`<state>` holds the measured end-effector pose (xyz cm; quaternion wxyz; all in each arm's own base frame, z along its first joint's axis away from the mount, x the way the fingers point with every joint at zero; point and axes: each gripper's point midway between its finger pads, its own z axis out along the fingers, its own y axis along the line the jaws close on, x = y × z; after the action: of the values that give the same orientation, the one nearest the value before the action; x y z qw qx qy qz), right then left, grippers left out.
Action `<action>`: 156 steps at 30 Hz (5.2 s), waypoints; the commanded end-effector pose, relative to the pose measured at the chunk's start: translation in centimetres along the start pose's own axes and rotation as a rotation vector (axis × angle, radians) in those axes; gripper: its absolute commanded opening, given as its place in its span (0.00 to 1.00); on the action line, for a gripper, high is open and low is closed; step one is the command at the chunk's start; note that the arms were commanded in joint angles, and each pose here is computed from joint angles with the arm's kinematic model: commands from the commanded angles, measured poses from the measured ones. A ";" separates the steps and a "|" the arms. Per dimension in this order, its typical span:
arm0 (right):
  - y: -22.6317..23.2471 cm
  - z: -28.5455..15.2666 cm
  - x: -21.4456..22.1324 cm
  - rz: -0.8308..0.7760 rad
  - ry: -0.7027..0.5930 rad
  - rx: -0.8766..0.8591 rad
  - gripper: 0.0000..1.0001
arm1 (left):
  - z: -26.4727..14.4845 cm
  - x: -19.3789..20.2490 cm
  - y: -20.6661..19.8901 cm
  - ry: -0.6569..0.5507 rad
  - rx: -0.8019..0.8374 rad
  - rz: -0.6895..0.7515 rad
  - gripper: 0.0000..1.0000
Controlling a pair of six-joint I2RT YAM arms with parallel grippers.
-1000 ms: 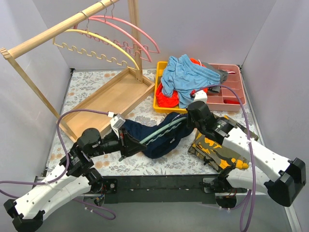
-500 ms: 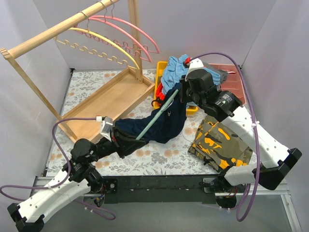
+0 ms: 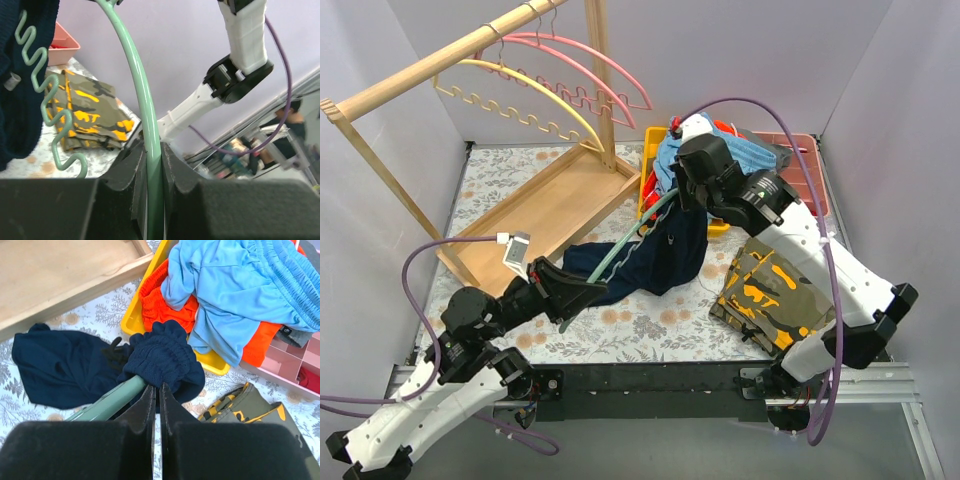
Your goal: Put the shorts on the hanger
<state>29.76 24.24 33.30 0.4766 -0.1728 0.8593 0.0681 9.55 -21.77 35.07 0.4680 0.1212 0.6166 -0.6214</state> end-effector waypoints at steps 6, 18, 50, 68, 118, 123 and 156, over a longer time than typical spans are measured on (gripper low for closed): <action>3.1 -2.7 -5.2 -0.118 -0.084 -0.011 0.01 | -0.9 -0.8 0.6 -0.199 0.073 -0.201 0.00; 6.4 -4.9 -6.8 -0.091 -0.154 -0.190 0.05 | -0.3 -1.2 0.4 -0.334 0.246 -0.003 0.00; -3.6 0.9 -0.1 0.782 0.042 -0.377 0.64 | 4.8 3.2 4.9 -0.186 0.229 0.220 0.00; -5.0 3.3 9.7 0.827 0.238 -0.182 0.50 | 7.9 7.3 5.1 -0.055 0.293 0.196 0.00; -7.3 -0.2 13.0 0.749 0.234 -0.083 0.01 | 8.8 17.5 26.7 0.353 -0.920 0.072 0.44; -8.1 -0.2 11.6 0.760 0.190 -0.048 0.01 | 8.8 16.6 28.0 0.317 -0.922 0.053 0.06; -19.4 2.7 -1.1 0.920 -0.083 0.410 0.01 | -1.9 17.1 21.1 0.330 -0.948 -0.068 0.00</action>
<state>34.27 11.90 26.61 0.2958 0.2485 0.9132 0.1299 17.37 -27.40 13.18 0.3857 -0.0498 0.8482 -0.3597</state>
